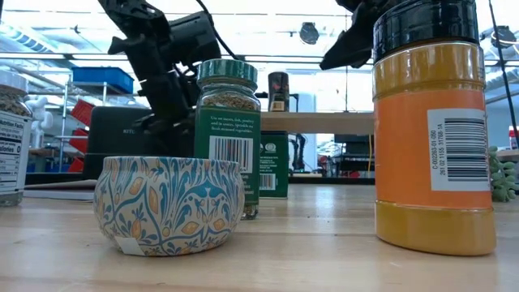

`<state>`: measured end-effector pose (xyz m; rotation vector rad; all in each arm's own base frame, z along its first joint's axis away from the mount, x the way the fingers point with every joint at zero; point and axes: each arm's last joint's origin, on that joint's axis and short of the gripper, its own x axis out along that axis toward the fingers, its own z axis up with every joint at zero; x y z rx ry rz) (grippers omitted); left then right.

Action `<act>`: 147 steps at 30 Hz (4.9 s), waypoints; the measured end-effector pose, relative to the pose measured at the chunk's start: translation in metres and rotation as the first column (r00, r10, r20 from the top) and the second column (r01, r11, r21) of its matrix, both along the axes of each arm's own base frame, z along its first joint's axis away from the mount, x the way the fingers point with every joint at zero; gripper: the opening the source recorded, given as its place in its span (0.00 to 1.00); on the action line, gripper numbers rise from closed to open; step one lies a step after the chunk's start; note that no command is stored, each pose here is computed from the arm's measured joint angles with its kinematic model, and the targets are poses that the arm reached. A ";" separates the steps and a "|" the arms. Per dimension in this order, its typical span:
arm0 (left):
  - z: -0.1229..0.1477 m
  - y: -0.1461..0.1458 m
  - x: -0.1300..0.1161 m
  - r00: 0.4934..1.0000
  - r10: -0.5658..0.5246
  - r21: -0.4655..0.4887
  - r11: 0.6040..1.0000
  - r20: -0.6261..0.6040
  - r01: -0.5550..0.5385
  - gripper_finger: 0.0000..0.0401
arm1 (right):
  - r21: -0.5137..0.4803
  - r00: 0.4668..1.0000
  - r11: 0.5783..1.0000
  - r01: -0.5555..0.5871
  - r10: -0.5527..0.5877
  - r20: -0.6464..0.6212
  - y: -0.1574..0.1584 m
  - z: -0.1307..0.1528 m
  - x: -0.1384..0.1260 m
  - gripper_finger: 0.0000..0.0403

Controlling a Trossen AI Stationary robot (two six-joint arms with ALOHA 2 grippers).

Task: Shelf spices
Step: Put the yellow cap into the seasoning bottle

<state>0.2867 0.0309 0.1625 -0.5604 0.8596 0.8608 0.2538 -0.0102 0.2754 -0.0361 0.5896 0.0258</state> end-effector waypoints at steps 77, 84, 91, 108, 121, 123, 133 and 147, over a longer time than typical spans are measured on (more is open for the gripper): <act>0.014 0.008 0.018 0.999 0.055 0.001 0.999 -0.002 -0.055 0.00 | -0.002 0.996 0.997 -0.078 0.078 -0.045 0.019 -0.004 -0.002 0.39; 0.047 -0.002 0.018 0.995 0.008 0.030 0.999 0.102 -0.011 0.00 | -0.001 0.996 0.997 -0.078 0.078 -0.045 0.019 -0.004 -0.002 0.39; 0.093 -0.013 0.018 0.963 -0.068 0.108 0.993 0.261 0.041 0.00 | 0.004 0.997 0.997 -0.073 0.073 -0.038 0.019 -0.003 -0.002 0.39; 0.165 -0.033 0.023 0.637 -0.367 0.268 0.930 0.678 0.251 0.00 | 0.037 0.989 0.998 -0.053 0.047 0.138 0.019 -0.016 0.003 0.40; 0.190 -0.047 0.026 0.314 -0.550 0.402 0.810 0.774 0.427 0.00 | -0.020 0.797 0.998 -0.064 0.063 0.601 0.019 -0.022 -0.004 0.62; 0.190 -0.050 0.026 0.304 -0.559 0.408 0.801 0.772 0.438 0.00 | -0.050 0.760 0.997 -0.064 0.081 0.645 0.020 -0.017 -0.005 0.65; 0.182 -0.058 0.042 0.226 -0.607 0.477 0.762 0.762 0.438 0.00 | -0.174 0.658 0.985 -0.010 0.138 0.740 0.023 -0.004 -0.007 0.72; 0.174 -0.058 0.059 0.157 -0.604 0.526 0.772 0.781 0.357 0.00 | -0.285 0.604 0.952 0.116 0.160 0.781 0.029 0.005 -0.010 0.72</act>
